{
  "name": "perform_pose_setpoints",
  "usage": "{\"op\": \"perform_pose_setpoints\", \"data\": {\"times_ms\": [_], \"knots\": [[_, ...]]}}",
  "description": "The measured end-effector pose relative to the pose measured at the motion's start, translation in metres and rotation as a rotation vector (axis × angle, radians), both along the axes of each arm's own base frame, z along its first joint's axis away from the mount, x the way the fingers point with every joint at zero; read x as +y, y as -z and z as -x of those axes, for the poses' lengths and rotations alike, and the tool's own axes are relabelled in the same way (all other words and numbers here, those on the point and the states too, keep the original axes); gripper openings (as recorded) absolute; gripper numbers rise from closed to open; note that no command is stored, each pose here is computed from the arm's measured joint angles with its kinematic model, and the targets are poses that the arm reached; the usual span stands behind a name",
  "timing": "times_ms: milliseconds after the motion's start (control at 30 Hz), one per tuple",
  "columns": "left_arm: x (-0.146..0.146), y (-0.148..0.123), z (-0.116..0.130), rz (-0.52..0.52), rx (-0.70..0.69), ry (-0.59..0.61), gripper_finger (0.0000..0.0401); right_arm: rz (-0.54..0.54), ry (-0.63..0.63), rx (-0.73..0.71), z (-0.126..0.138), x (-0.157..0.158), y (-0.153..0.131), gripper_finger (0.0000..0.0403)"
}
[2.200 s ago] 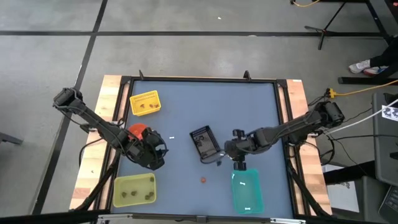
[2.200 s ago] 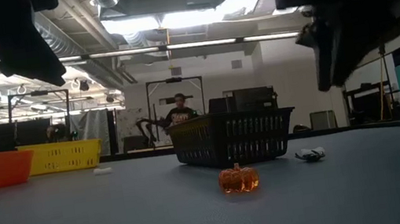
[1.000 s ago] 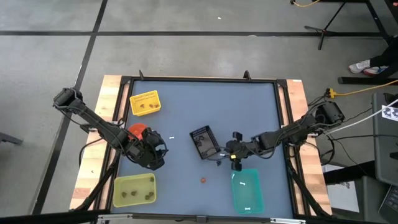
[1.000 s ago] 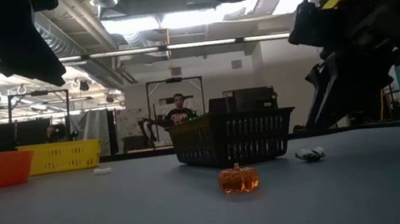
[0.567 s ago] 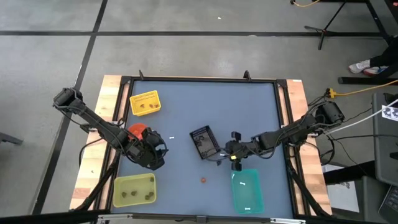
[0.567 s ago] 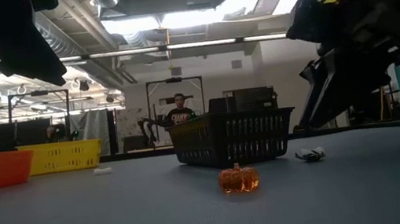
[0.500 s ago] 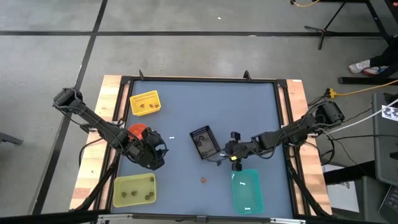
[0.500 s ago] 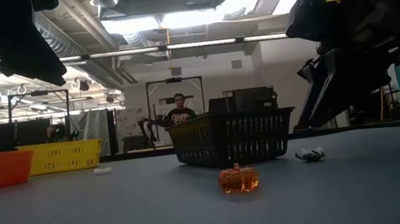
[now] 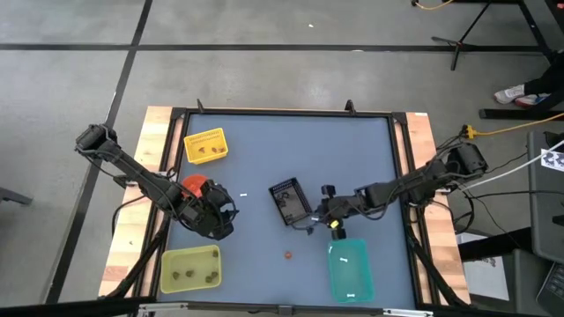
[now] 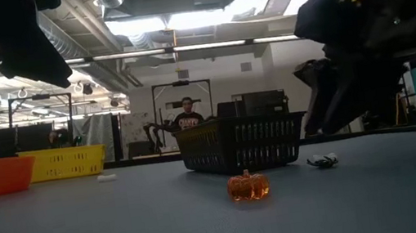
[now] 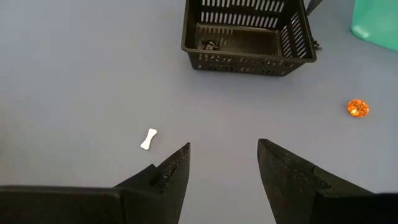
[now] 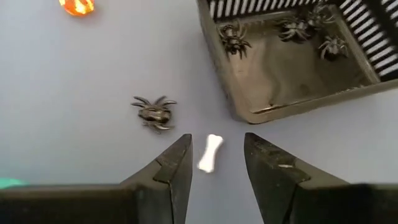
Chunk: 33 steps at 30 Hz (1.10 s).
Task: Sort Halloween decoration
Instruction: Put the white bone toy into the green bin
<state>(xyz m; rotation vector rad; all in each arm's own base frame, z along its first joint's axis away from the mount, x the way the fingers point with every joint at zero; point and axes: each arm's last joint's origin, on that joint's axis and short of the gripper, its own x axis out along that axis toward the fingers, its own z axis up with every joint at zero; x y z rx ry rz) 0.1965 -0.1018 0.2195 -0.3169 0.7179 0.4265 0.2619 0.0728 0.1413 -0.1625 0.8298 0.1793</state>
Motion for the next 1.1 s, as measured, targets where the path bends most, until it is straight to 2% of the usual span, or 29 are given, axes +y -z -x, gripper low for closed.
{"op": "perform_pose_setpoints", "data": {"times_ms": [100, 400, 567, 800, 1100], "knots": [[0.000, 0.000, 0.000, 0.000, 0.000, 0.000, 0.0171, 0.013, -0.020, 0.002, -0.002, -0.007, 0.000, 0.0144], [0.000, 0.000, 0.000, 0.000, 0.000, 0.000, 0.0171, -0.070, -0.148, 0.024, -0.004, -0.019, 0.001, 0.0144], [0.000, 0.000, 0.000, 0.000, 0.000, -0.001, 0.0171, -0.038, -0.190, 0.016, -0.004, -0.018, 0.001, 0.0144], [0.000, 0.000, 0.000, 0.001, -0.001, -0.001, 0.0171, -0.014, -0.177, 0.017, -0.005, -0.019, 0.003, 0.0144], [-0.001, -0.001, -0.001, 0.007, -0.011, -0.001, 0.0171, -0.016, -0.184, 0.083, -0.008, -0.018, 0.023, 0.0144]]}}
